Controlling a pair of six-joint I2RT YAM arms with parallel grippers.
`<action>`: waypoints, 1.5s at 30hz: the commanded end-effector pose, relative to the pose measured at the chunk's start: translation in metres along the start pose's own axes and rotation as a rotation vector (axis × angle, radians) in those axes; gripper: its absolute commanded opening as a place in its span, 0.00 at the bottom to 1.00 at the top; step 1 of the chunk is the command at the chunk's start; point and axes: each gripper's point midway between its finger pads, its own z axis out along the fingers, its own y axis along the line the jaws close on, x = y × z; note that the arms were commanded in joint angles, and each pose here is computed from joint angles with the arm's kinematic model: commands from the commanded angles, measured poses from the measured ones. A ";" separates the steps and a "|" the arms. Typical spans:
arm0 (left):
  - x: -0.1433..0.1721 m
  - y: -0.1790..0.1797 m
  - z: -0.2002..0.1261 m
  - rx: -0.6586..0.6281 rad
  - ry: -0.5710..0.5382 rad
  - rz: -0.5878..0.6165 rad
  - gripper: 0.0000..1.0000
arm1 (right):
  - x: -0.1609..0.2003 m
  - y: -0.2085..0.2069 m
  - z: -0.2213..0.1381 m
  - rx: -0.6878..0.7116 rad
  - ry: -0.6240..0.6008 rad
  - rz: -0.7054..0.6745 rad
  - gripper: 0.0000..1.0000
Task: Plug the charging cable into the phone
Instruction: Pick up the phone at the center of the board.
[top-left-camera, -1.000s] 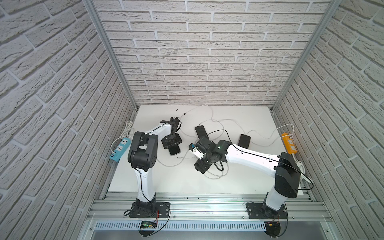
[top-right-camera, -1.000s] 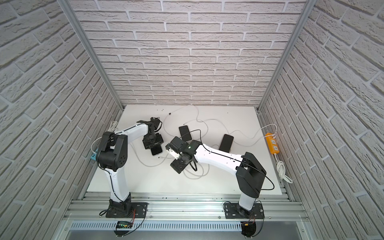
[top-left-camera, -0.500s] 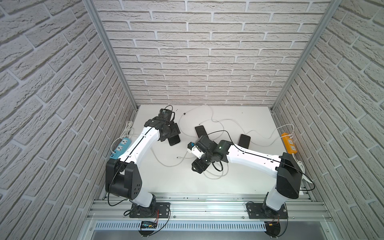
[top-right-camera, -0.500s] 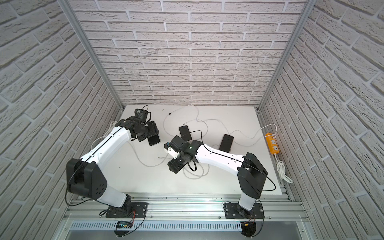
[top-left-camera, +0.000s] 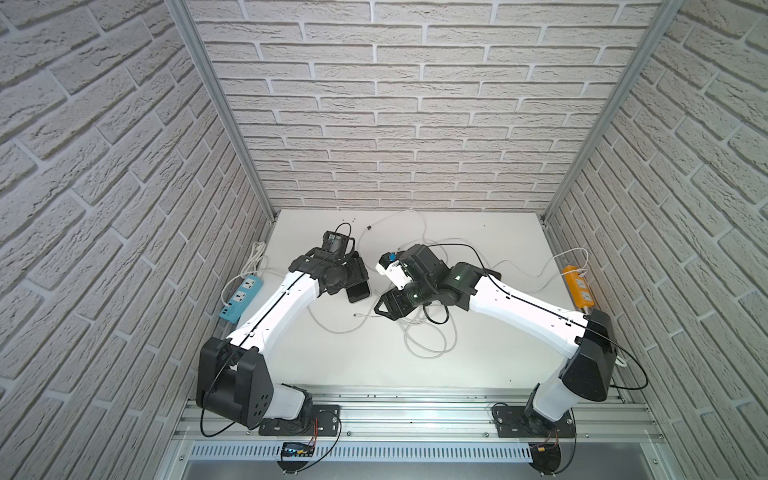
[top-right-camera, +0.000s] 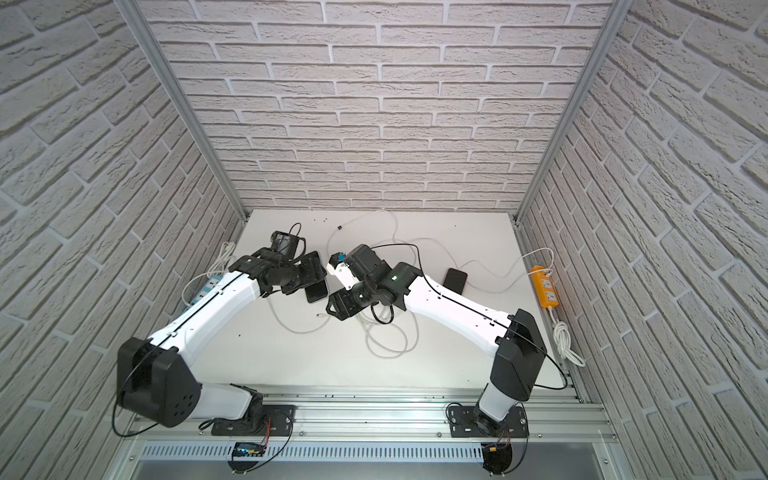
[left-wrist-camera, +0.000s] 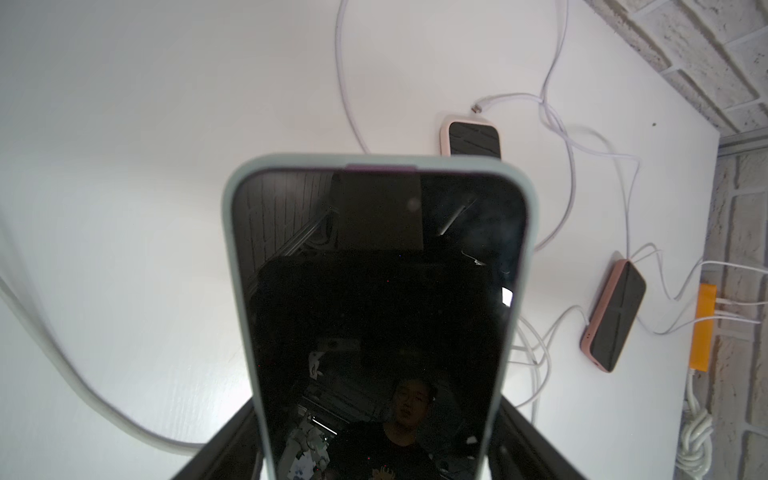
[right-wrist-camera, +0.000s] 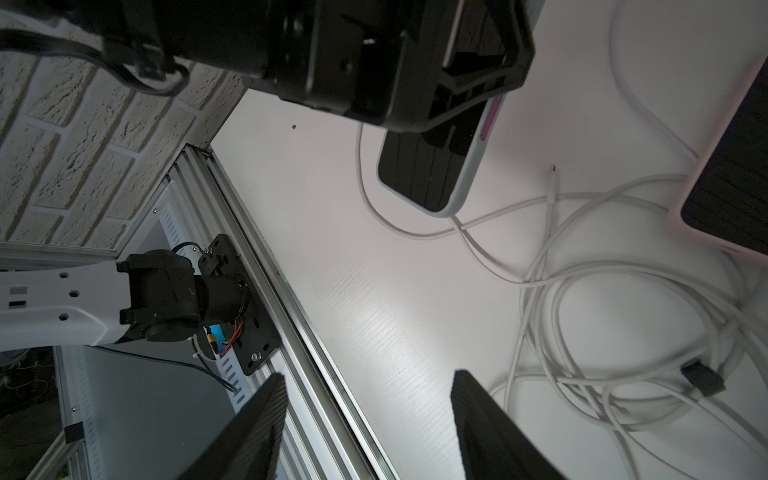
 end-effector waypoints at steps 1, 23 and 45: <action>-0.011 -0.030 -0.011 0.104 -0.059 -0.007 0.00 | -0.014 0.008 0.014 -0.052 -0.031 0.052 0.65; 0.011 -0.041 -0.031 0.196 -0.040 -0.045 0.00 | -0.030 -0.026 0.031 -0.032 -0.083 0.131 0.61; 0.010 -0.047 -0.054 0.291 -0.047 -0.081 0.81 | -0.038 -0.015 0.027 -0.280 -0.133 0.185 0.03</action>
